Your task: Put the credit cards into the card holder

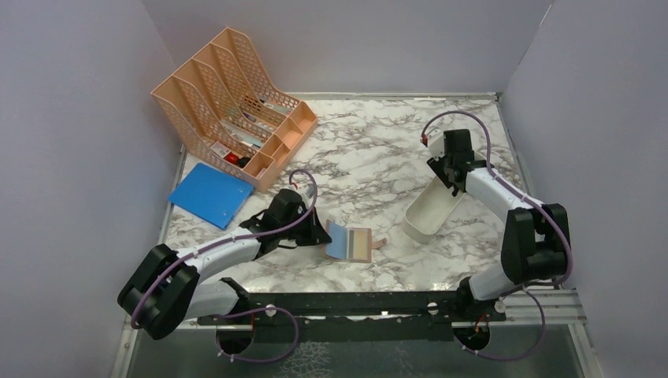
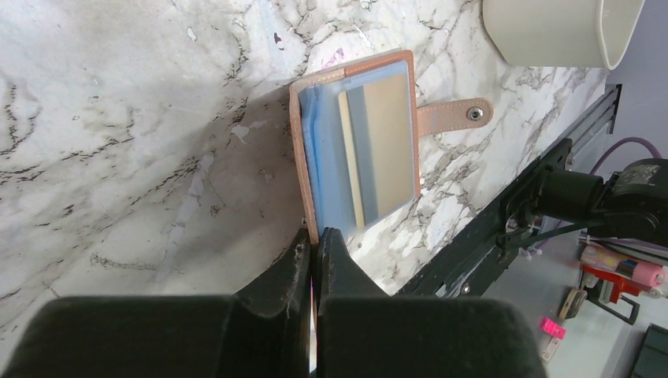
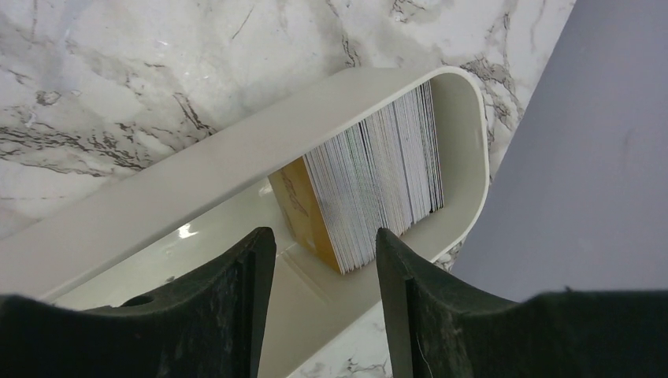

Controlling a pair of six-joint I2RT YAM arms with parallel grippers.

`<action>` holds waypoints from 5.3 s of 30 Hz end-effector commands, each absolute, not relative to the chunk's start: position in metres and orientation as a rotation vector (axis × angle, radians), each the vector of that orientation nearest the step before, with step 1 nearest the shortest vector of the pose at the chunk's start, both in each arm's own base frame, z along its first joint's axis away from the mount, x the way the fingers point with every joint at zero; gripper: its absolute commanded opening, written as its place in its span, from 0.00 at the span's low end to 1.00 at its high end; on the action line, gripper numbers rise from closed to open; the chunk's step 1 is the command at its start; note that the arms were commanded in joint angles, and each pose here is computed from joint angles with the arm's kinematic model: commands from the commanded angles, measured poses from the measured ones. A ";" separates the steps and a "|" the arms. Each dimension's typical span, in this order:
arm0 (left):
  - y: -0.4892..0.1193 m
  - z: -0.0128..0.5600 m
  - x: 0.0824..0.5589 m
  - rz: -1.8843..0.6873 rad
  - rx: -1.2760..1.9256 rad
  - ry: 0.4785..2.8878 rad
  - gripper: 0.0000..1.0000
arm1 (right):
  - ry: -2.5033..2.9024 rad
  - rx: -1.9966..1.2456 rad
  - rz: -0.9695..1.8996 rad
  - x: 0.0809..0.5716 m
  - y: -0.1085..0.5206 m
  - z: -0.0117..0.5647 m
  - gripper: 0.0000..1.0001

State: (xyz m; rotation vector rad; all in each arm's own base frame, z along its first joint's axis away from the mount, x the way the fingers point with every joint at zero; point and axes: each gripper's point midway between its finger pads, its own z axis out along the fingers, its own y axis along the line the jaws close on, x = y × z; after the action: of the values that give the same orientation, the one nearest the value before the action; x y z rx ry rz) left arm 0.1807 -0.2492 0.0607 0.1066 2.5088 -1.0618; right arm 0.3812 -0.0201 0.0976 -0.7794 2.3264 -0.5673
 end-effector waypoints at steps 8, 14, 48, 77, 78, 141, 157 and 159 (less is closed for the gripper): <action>-0.262 0.077 0.185 -1.135 0.147 2.458 0.00 | 2.303 -0.749 -0.653 0.392 -0.045 0.087 0.55; -0.262 0.078 0.186 -1.144 0.129 2.448 0.00 | 2.316 -0.738 -0.661 0.396 -0.046 0.080 0.55; -0.258 0.082 0.184 -1.126 0.136 2.442 0.00 | 2.287 -0.652 -0.695 0.399 -0.052 0.101 0.36; -0.253 0.087 0.181 -1.123 0.128 2.426 0.00 | 2.315 -0.635 -0.587 0.394 -0.040 0.093 0.26; -0.253 0.087 0.180 -1.124 0.129 2.426 0.00 | 2.319 -0.636 -0.578 0.392 -0.039 0.092 0.29; -0.258 0.089 0.185 -1.158 0.080 2.408 0.00 | 2.326 -0.468 -0.335 0.372 -0.012 0.151 0.01; -0.275 0.097 0.198 -1.279 -0.013 2.331 0.00 | 2.222 -0.064 0.225 0.368 0.055 0.219 0.01; -0.275 0.093 0.197 -1.273 -0.014 2.348 0.04 | 2.244 -0.033 0.341 0.364 0.071 0.218 0.01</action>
State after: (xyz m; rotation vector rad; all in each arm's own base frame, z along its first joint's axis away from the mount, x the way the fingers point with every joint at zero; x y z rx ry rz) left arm 0.1950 -0.2690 0.0899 -0.0092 2.3808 -1.2285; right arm 0.3753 0.0370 0.2096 -0.1594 2.2195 0.0582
